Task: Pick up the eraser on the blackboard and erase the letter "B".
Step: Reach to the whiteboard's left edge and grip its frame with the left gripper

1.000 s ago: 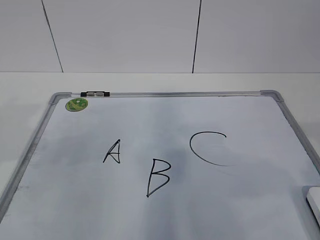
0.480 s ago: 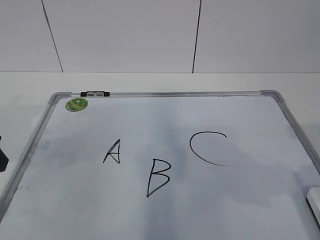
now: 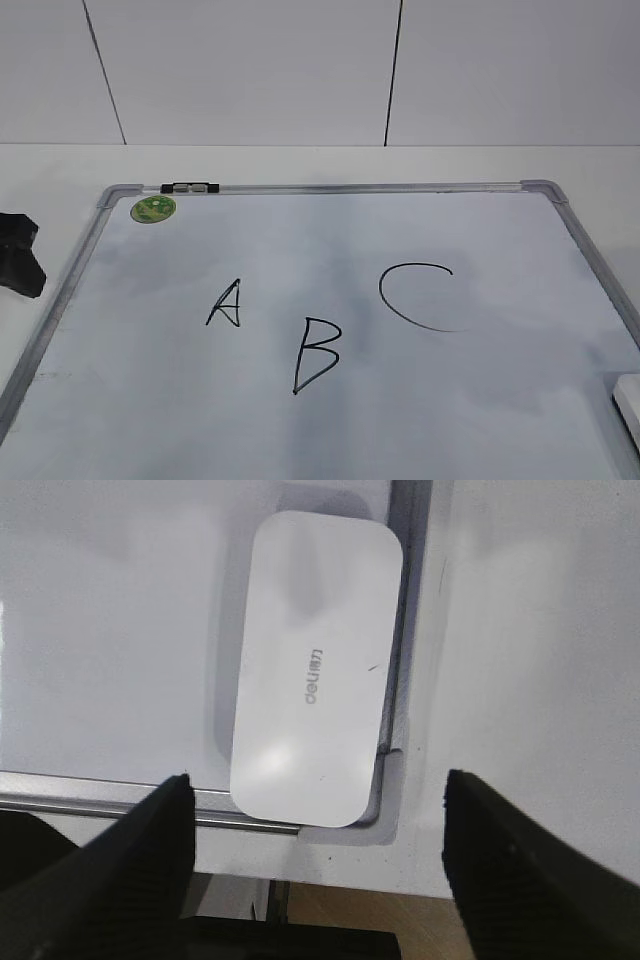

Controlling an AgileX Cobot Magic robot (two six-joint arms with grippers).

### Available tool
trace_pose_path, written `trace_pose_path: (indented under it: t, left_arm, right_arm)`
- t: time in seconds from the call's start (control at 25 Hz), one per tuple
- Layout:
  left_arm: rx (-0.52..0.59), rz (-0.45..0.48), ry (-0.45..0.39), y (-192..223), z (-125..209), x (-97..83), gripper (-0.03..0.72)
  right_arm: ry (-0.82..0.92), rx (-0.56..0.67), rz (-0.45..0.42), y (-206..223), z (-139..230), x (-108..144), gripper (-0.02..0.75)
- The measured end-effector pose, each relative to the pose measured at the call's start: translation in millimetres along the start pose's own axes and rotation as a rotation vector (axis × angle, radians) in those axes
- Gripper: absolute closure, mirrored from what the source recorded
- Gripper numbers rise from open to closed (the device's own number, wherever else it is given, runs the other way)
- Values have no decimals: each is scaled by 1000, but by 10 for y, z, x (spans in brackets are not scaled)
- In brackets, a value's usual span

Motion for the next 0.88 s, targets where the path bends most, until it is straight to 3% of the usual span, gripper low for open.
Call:
trace_pose_path:
  t: [0.52, 0.88]
  left_arm:
    - [118, 6, -20, 434, -72, 80, 223]
    - [82, -7, -8, 501, -143, 111, 223]
  right_arm:
    - [-2, -8, -1, 0, -12, 1, 144]
    - [-2, -12, -1, 0, -17, 1, 144]
Point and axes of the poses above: a point on each arm's last joint axis where the gripper is mounted, y pointing out along that axis toward the gripper, x along the wrist's bending axis when the last joint is at zero, z = x × y, the point moved 5 cm from there along y, pointing out along that axis toward the gripper, and after that the axes turned 8 degrees about y, right-handed, at the moved point
